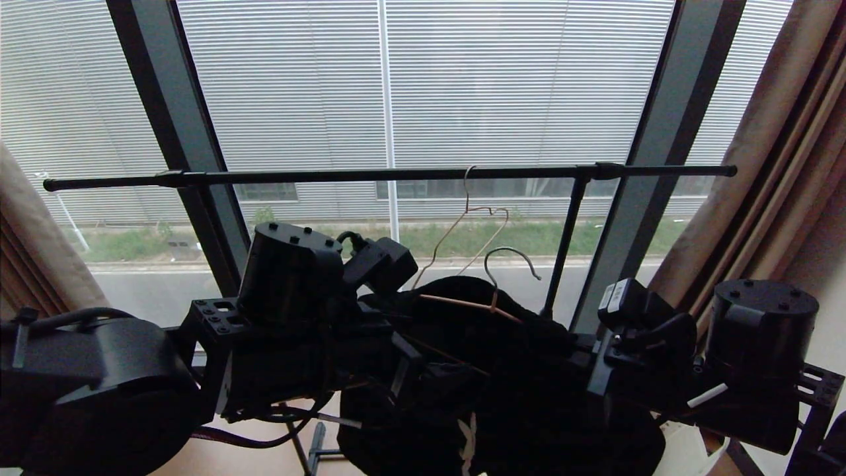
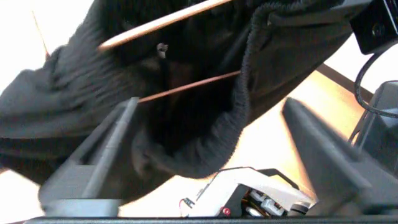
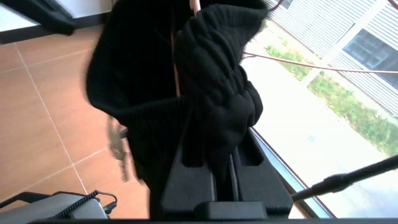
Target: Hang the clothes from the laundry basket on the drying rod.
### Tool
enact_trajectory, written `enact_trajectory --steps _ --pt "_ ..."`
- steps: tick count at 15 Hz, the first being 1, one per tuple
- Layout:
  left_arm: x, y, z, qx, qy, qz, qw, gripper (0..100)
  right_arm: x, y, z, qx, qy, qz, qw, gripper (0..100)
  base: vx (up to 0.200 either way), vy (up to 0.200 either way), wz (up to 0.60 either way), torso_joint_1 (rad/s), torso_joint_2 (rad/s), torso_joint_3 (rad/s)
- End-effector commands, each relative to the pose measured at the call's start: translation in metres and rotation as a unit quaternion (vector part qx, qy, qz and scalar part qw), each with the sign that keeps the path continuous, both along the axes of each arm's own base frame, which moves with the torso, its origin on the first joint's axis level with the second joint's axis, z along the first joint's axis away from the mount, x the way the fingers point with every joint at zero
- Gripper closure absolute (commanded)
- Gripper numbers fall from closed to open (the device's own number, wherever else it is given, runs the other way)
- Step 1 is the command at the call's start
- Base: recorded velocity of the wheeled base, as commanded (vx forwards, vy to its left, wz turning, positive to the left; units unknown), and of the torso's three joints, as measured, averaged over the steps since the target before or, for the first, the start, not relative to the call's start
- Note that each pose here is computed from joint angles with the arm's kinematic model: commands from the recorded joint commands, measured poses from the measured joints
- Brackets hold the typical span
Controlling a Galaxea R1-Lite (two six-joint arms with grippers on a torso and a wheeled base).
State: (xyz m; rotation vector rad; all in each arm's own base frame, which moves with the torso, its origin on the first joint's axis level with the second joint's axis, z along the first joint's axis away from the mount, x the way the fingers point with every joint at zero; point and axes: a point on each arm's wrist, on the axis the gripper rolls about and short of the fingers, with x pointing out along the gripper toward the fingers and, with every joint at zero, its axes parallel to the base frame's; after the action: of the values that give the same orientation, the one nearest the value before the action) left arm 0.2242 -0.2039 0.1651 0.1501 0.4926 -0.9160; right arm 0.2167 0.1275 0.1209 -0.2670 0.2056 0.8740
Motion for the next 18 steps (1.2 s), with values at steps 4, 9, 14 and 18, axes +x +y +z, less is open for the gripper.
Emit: enact_trajectory --steps 4,9,14,18 --pt "-0.008 0.007 0.011 -0.013 -0.011 0.002 0.9998 0 0.0 0.0 -0.001 0.001 0.002 0.007 1.0 100 0.0 0.0 0.0 0.0 0.0 0.0" --pt "-0.019 0.04 0.027 -0.029 -0.036 0.033 0.9984 0 0.006 -0.005 -0.005 0.008 0.01 0.022 0.9997 100 0.0 0.0 0.0 0.0 0.0 0.0" --pt "-0.021 0.095 0.042 0.0 -0.101 0.055 0.9934 0 0.008 -0.012 -0.009 0.033 0.027 0.091 0.9949 100 0.0 0.0 0.0 0.0 0.0 0.0" --pt "-0.003 0.127 0.045 0.047 -0.144 -0.036 0.9878 0 0.005 -0.023 -0.007 0.057 0.031 0.148 0.9868 100 0.0 0.0 0.0 0.0 0.0 0.0"
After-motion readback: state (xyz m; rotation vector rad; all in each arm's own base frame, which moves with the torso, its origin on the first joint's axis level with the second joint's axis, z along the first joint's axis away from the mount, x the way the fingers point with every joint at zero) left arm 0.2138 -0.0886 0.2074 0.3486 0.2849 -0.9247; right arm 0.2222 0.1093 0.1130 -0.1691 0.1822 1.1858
